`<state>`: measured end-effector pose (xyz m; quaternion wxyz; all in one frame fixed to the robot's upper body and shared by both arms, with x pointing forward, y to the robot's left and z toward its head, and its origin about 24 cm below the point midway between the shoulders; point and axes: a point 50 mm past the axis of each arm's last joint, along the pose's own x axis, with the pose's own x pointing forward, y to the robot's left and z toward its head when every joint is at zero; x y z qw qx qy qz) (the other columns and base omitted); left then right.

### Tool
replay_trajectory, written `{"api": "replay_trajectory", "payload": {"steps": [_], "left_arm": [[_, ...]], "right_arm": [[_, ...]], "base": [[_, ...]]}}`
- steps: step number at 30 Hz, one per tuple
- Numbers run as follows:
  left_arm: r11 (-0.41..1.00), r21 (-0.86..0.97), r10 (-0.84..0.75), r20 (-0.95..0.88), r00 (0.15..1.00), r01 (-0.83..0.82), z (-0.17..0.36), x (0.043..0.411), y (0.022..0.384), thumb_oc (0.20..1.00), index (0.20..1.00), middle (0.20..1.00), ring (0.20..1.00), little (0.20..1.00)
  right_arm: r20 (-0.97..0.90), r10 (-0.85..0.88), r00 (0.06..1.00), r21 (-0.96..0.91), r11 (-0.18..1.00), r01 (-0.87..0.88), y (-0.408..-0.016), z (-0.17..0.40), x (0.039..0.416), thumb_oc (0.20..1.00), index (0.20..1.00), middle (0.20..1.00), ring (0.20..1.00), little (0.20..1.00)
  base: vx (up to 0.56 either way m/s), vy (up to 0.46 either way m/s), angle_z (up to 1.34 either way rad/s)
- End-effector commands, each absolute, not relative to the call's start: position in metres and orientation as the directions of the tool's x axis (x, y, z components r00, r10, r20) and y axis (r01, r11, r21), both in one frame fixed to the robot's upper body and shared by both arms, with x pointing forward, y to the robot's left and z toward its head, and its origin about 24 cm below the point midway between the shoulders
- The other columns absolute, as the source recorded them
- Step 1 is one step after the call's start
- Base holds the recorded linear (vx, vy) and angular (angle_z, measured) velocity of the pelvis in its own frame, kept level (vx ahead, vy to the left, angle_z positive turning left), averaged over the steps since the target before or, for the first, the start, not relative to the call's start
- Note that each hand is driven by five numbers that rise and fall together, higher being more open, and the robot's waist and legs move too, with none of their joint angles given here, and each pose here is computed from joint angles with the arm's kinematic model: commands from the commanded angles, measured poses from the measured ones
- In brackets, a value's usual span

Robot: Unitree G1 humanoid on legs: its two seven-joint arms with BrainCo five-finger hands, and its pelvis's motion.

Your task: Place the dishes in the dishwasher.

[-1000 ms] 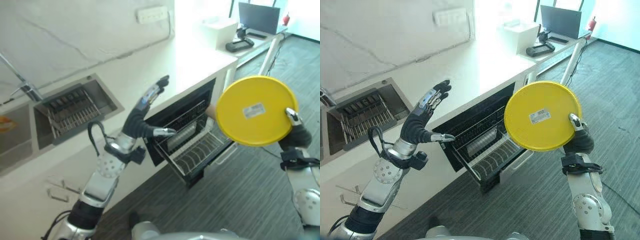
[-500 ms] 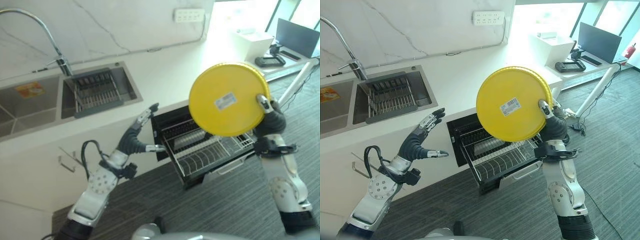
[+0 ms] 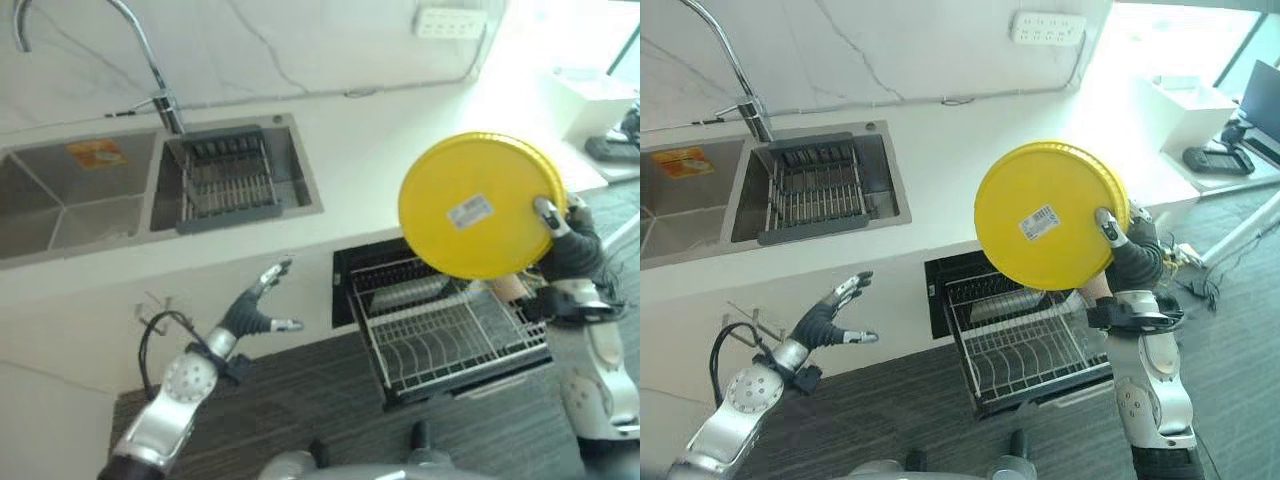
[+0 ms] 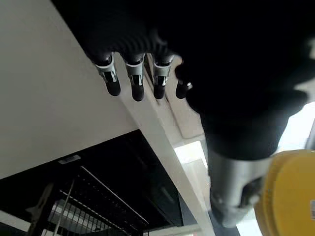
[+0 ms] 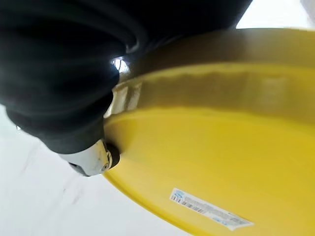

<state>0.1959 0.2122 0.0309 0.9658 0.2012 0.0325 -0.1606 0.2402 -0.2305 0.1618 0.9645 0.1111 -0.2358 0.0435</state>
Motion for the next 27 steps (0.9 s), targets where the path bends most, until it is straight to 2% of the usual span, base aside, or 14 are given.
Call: {"api": "replay_trajectory", "payload": {"steps": [1, 4, 6, 9, 11, 13, 14, 16, 19, 20, 23, 24, 26, 27], "left_arm": [[0.91, 0.285, -0.324, 0.043, 0.945, 0.3, 0.052, 0.201, 0.213, 1.0, 1.0, 1.0, 1.0, 1.0], [0.931, 0.258, -0.249, -0.065, 0.966, 0.257, 0.021, 0.184, 0.229, 1.0, 1.0, 1.0, 1.0, 1.0], [0.953, 0.242, -0.133, -0.209, 0.969, 0.183, -0.012, 0.166, 0.244, 1.0, 1.0, 1.0, 1.0, 1.0], [0.976, 0.18, 0.195, -0.468, 0.862, -0.123, -0.076, 0.107, 0.271, 1.0, 1.0, 1.0, 1.0, 1.0], [0.953, 0.187, 0.302, -0.575, 0.76, -0.237, -0.099, 0.076, 0.277, 1.0, 1.0, 1.0, 1.0, 1.0], [0.91, 0.172, 0.375, -0.727, 0.575, -0.377, -0.126, 0.038, 0.277, 1.0, 1.0, 1.0, 1.0, 1.0], [0.858, 0.17, 0.413, -0.79, 0.452, -0.485, -0.137, 0.015, 0.277, 1.0, 1.0, 1.0, 1.0, 1.0], [0.687, 0.18, 0.476, -0.843, 0.249, -0.704, -0.146, -0.011, 0.282, 1.0, 1.0, 1.0, 1.0, 1.0], [0.562, 0.189, 0.486, -0.863, 0.136, -0.806, -0.149, -0.022, 0.288, 1.0, 1.0, 1.0, 1.0, 1.0], [0.539, 0.17, 0.481, -0.866, 0.135, -0.825, -0.15, -0.014, 0.291, 1.0, 1.0, 1.0, 1.0, 1.0], [0.576, 0.155, 0.485, -0.855, 0.183, -0.802, -0.149, 0.001, 0.292, 1.0, 1.0, 1.0, 1.0, 1.0], [0.581, 0.158, 0.491, -0.851, 0.189, -0.799, -0.147, 0.002, 0.295, 1.0, 1.0, 1.0, 1.0, 1.0], [0.596, 0.173, 0.497, -0.847, 0.191, -0.784, -0.145, 0.002, 0.299, 1.0, 1.0, 1.0, 1.0, 1.0], [0.598, 0.175, 0.497, -0.846, 0.191, -0.783, -0.145, 0.002, 0.3, 1.0, 1.0, 1.0, 1.0, 1.0]], "right_arm": [[0.641, 0.049, 0.766, 0.083, 0.988, -0.133, -0.24, 0.207, 0.236, 0.2, 0.2, 0.2, 0.2, 0.2], [0.64, 0.062, 0.766, 0.018, 0.995, -0.096, -0.249, 0.21, 0.233, 0.2, 0.2, 0.2, 0.2, 0.2], [0.642, 0.088, 0.762, -0.052, 0.996, -0.071, -0.251, 0.212, 0.232, 0.2, 0.2, 0.2, 0.2, 0.2], [0.624, 0.154, 0.766, -0.179, 0.982, -0.051, -0.253, 0.21, 0.227, 0.2, 0.2, 0.2, 0.2, 0.2], [0.616, 0.186, 0.765, -0.249, 0.968, -0.035, -0.255, 0.212, 0.225, 0.2, 0.2, 0.2, 0.2, 0.2], [0.602, 0.219, 0.768, -0.331, 0.944, -0.009, -0.257, 0.216, 0.221, 0.2, 0.2, 0.2, 0.2, 0.2], [0.603, 0.24, 0.76, -0.38, 0.925, 0.01, -0.258, 0.219, 0.217, 0.2, 0.2, 0.2, 0.2, 0.2], [0.61, 0.311, 0.729, -0.511, 0.857, 0.061, -0.253, 0.224, 0.208, 0.2, 0.2, 0.2, 0.2, 0.2], [0.619, 0.423, 0.661, -0.675, 0.717, 0.173, -0.241, 0.236, 0.195, 0.2, 0.2, 0.2, 0.2, 0.2], [0.603, 0.504, 0.618, -0.761, 0.595, 0.257, -0.232, 0.242, 0.19, 0.2, 0.2, 0.2, 0.2, 0.2], [0.572, 0.559, 0.6, -0.817, 0.457, 0.352, -0.227, 0.24, 0.189, 0.2, 0.2, 0.2, 0.2, 0.2], [0.537, 0.619, 0.573, -0.839, 0.325, 0.437, -0.223, 0.239, 0.189, 0.2, 0.2, 0.2, 0.2, 0.2], [0.491, 0.664, 0.564, -0.848, 0.217, 0.483, -0.221, 0.235, 0.192, 0.2, 0.2, 0.2, 0.2, 0.2], [0.486, 0.668, 0.563, -0.848, 0.205, 0.489, -0.221, 0.234, 0.193, 0.2, 0.2, 0.2, 0.2, 0.2]], "base": [[0.09, -0.298, 0.11], [0.01, -0.188, 0.37], [-0.02, -0.06, 0.54], [0.07, 0.029, 0.2], [0.08, 0.045, -0.19], [0.05, 0.032, 0.04], [0.04, 0.029, 0.1], [0.06, 0.035, 0.09], [0.05, 0.003, 0.0], [0.05, -0.012, -0.04], [0.02, -0.013, -0.02], [0.0, -0.022, -0.04], [0.0, 0.0, 0.0], [0.0, 0.0, 0.0]]}}
